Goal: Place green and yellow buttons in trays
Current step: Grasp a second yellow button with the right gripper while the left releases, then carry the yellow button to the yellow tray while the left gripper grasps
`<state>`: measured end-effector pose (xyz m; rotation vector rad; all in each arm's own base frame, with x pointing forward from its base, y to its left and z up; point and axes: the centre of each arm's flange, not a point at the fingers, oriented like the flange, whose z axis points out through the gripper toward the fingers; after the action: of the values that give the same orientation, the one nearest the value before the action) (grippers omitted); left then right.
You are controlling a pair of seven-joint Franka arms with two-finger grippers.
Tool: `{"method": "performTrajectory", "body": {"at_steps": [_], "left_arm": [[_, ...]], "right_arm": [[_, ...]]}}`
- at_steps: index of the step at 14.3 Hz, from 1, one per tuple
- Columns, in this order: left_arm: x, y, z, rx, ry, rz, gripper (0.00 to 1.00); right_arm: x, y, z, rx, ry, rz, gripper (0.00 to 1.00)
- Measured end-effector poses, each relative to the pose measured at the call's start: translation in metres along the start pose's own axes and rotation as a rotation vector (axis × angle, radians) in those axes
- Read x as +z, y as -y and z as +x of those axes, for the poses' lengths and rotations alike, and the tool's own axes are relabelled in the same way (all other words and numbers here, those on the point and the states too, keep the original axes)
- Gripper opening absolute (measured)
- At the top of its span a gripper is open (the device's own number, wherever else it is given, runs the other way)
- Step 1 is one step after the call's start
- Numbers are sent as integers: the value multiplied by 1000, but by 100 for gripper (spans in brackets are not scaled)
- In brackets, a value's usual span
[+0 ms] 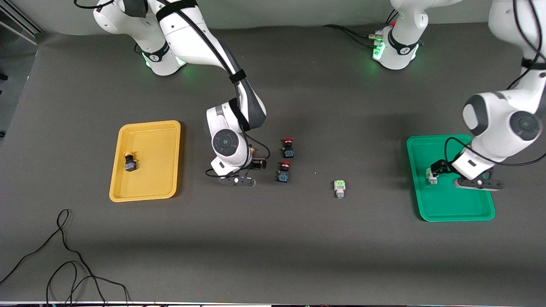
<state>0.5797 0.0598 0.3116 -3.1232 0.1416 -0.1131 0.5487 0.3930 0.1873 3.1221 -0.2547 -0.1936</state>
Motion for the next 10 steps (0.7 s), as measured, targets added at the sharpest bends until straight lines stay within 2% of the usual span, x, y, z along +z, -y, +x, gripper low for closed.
{"method": "performTrajectory", "body": {"at_steps": [3,5,6,8,9,10], "left_arm": [[-65,-18,18,-13,20,-13,100],[-84,-55,32,-19,5,-18,100],[-86,-83,35,-26,1,-22,100],[-84,-146,35,-46,7,-31,100],[-81,-179,33,-55,11,-35,100],[-77,-208,31,-66,11,-38,100]], "right_arm": [[8,-1,-5,23,29,18,96],[13,-4,-6,43,46,31,78],[14,-6,-7,46,50,30,78],[17,-8,-8,50,57,27,59],[17,-8,-8,51,59,27,45],[15,-8,-8,52,58,30,41]]}}
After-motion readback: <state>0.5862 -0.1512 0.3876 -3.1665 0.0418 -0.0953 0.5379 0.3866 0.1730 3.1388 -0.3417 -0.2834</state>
